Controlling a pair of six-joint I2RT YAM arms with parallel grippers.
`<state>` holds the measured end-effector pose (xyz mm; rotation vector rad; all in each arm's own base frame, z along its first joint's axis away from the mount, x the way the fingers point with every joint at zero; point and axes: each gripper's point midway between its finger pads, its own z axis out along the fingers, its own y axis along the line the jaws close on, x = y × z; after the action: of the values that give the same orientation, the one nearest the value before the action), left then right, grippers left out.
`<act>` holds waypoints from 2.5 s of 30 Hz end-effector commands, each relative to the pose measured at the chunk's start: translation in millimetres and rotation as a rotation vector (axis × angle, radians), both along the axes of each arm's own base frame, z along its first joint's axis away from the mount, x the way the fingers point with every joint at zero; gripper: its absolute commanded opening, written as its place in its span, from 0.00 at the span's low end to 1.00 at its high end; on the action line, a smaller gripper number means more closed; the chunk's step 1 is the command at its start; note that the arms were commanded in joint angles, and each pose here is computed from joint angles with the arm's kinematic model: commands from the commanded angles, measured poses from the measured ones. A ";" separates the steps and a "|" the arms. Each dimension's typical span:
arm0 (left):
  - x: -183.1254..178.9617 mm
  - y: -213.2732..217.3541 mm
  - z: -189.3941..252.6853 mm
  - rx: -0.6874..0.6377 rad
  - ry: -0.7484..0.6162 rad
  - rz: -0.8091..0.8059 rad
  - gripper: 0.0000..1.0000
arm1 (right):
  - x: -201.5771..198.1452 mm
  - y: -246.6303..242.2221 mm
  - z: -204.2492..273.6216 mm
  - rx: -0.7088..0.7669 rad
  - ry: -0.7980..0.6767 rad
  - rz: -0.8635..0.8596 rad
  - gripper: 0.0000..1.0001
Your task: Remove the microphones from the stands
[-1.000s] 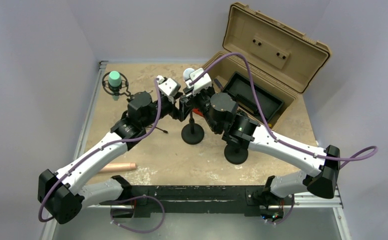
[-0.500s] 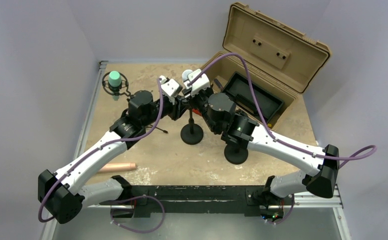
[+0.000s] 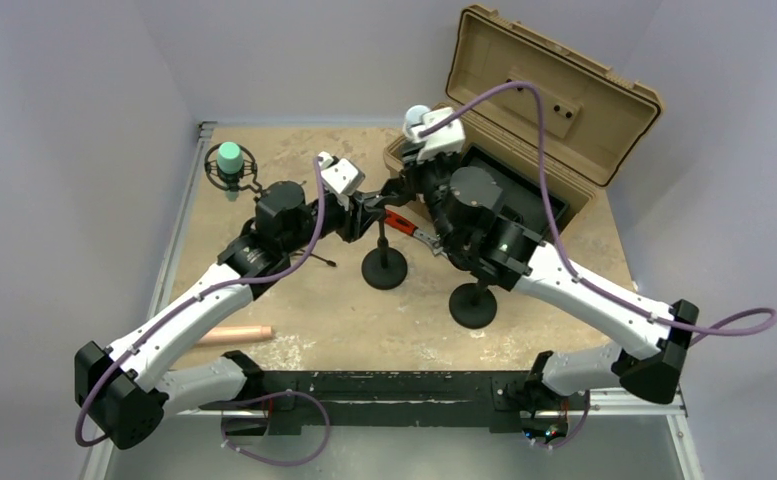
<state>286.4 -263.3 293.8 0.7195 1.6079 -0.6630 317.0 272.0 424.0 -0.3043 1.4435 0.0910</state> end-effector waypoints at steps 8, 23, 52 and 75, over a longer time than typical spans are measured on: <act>-11.3 0.0 22.2 -0.032 0.057 -0.023 0.38 | -46.0 -68.4 50.0 0.263 -0.020 0.075 0.00; -60.6 8.1 83.9 -0.150 0.108 -0.120 1.00 | -112.5 0.4 1.0 0.137 0.206 0.613 0.00; -166.7 273.3 143.0 -0.219 -0.301 0.695 1.00 | -149.9 266.9 -209.8 -0.462 0.386 0.850 0.00; -204.4 303.9 144.7 -0.210 -0.308 0.706 0.99 | -131.8 411.6 -282.9 -0.422 0.225 1.015 0.01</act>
<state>84.6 41.5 442.0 0.0420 1.3382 -0.1844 181.3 653.7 92.1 -1.4979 1.5293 0.5333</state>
